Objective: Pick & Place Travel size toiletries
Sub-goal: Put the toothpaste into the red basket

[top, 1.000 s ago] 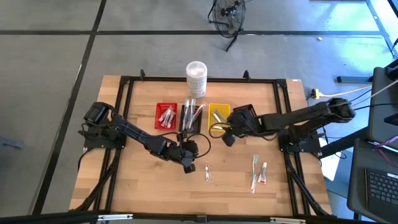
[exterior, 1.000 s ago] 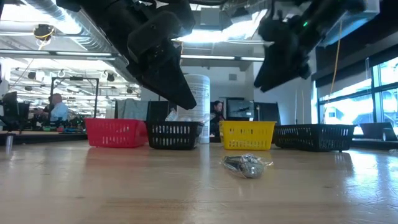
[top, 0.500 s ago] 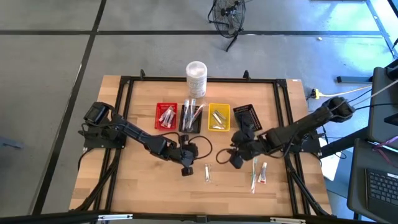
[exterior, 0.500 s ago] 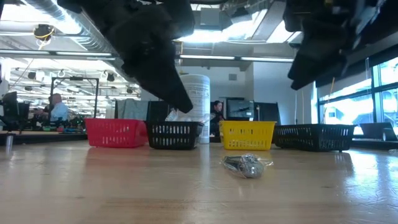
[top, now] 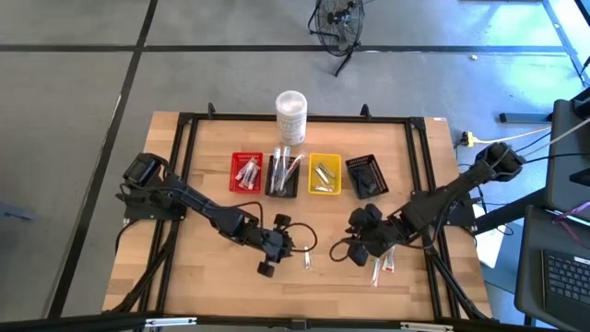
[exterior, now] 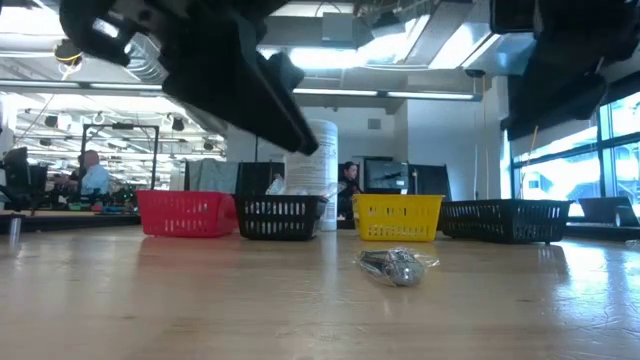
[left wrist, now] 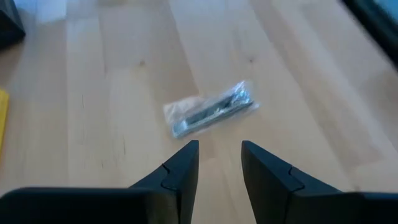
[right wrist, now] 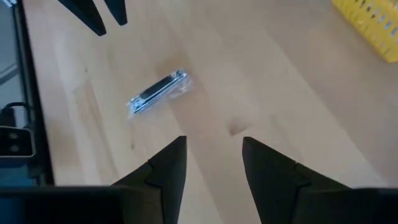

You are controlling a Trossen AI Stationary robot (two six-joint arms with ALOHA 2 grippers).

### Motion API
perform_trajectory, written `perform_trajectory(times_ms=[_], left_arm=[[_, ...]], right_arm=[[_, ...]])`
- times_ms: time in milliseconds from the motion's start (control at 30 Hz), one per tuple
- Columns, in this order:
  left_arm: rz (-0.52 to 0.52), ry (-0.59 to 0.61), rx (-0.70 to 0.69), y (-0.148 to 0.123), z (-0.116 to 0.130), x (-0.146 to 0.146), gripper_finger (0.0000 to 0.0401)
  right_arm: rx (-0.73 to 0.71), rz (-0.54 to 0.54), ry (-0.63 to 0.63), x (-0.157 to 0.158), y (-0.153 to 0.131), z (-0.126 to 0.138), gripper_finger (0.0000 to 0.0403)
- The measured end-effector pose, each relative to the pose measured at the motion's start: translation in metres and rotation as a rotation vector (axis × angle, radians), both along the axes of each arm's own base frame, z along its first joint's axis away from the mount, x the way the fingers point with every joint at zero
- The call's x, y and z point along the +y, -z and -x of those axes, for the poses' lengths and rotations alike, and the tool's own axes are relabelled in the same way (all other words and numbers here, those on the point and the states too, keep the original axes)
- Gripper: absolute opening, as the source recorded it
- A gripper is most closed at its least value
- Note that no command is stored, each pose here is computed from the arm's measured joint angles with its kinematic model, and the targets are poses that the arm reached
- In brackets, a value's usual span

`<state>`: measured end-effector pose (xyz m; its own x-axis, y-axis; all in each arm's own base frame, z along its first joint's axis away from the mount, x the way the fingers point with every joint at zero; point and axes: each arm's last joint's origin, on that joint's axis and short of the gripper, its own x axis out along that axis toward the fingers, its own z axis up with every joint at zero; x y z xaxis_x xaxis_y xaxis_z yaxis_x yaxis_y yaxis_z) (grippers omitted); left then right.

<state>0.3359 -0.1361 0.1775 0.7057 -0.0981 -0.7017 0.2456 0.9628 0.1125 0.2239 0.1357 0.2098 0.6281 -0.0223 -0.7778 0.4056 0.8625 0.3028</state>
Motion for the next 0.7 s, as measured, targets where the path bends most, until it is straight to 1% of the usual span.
perform_trajectory(times_ms=[167, 300, 400, 500, 633, 700], left_arm=[[0.008, 0.008, -0.029, -0.002, 0.0, -0.005, 0.013], [0.016, 0.0, -0.027, -0.002, 0.0, -0.005, 0.0142], [0.008, -0.009, -0.031, -0.002, 0.0, -0.005, 0.0147], [-0.011, -0.03, -0.038, -0.002, 0.0, -0.004, 0.0148], [-0.013, -0.032, -0.039, -0.002, 0.0, -0.004, 0.0148], [-0.012, -0.033, -0.039, -0.002, 0.0, -0.004, 0.0149]], right_arm=[[0.006, -0.063, 0.015, 0.01, 0.0, 0.007, 0.0161], [0.067, -0.209, 0.068, 0.02, 0.001, 0.014, 0.016], [0.141, -0.287, 0.114, 0.028, 0.004, 0.024, 0.0154], [0.271, -0.346, 0.172, 0.032, 0.008, 0.037, 0.0148], [0.509, -0.417, 0.316, 0.035, 0.013, 0.058, 0.0142], [0.606, -0.431, 0.371, 0.036, 0.015, 0.066, 0.0142]])
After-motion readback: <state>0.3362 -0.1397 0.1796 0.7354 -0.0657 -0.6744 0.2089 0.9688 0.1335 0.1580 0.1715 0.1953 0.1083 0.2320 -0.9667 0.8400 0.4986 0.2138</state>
